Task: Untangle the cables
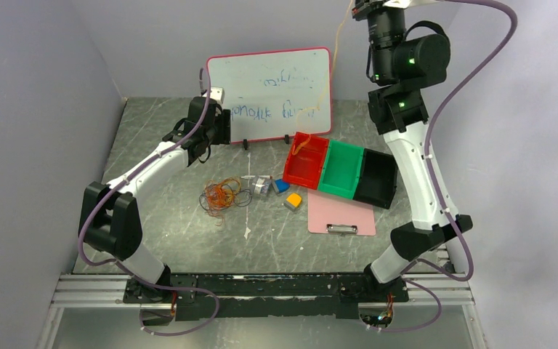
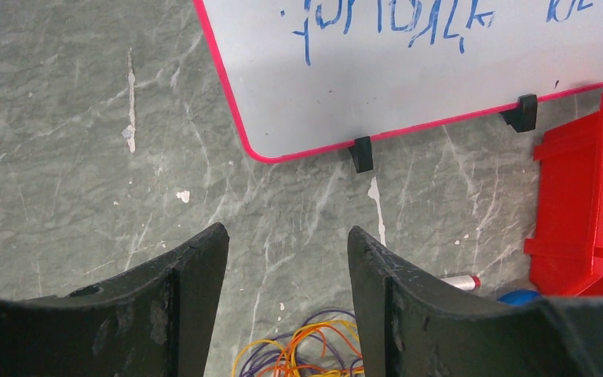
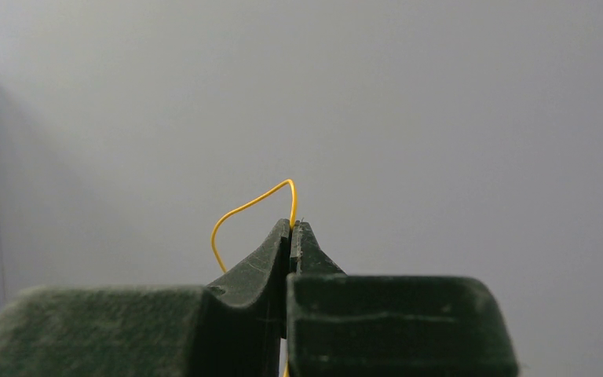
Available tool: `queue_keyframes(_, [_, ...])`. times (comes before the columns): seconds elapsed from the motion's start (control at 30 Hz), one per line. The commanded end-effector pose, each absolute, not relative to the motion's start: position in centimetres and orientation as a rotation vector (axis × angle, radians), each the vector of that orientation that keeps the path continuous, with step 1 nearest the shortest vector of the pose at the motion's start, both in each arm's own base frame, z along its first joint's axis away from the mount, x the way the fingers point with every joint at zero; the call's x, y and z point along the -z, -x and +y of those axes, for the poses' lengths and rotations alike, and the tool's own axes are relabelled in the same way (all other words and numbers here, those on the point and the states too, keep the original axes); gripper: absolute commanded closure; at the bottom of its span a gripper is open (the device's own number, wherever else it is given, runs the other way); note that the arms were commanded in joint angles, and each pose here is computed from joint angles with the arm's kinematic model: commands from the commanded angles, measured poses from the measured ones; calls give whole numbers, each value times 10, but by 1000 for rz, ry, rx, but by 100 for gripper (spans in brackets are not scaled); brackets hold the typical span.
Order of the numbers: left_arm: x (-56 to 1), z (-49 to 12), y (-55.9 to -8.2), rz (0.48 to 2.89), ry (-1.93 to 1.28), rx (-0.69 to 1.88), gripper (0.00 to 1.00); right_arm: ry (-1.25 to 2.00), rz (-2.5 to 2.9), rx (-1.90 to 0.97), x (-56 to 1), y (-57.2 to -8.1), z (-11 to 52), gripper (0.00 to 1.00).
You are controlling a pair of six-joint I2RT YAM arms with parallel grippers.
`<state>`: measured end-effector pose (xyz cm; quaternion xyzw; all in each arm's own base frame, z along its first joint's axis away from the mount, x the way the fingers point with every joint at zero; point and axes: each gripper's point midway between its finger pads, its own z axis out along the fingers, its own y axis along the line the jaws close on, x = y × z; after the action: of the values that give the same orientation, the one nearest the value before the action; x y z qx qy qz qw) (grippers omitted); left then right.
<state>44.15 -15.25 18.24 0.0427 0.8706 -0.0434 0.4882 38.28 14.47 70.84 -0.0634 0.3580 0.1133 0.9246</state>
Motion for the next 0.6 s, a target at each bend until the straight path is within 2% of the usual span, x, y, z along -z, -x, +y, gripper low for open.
queue_keyframes(0.0, [-194, -155, -448, 2087, -109, 124, 38, 145, 811, -224, -684, -403, 150, 100])
queue_keyframes(0.57, [-193, -154, -449, 2090, -107, 113, 38, 169, 1132, -234, -547, -440, 162, 100])
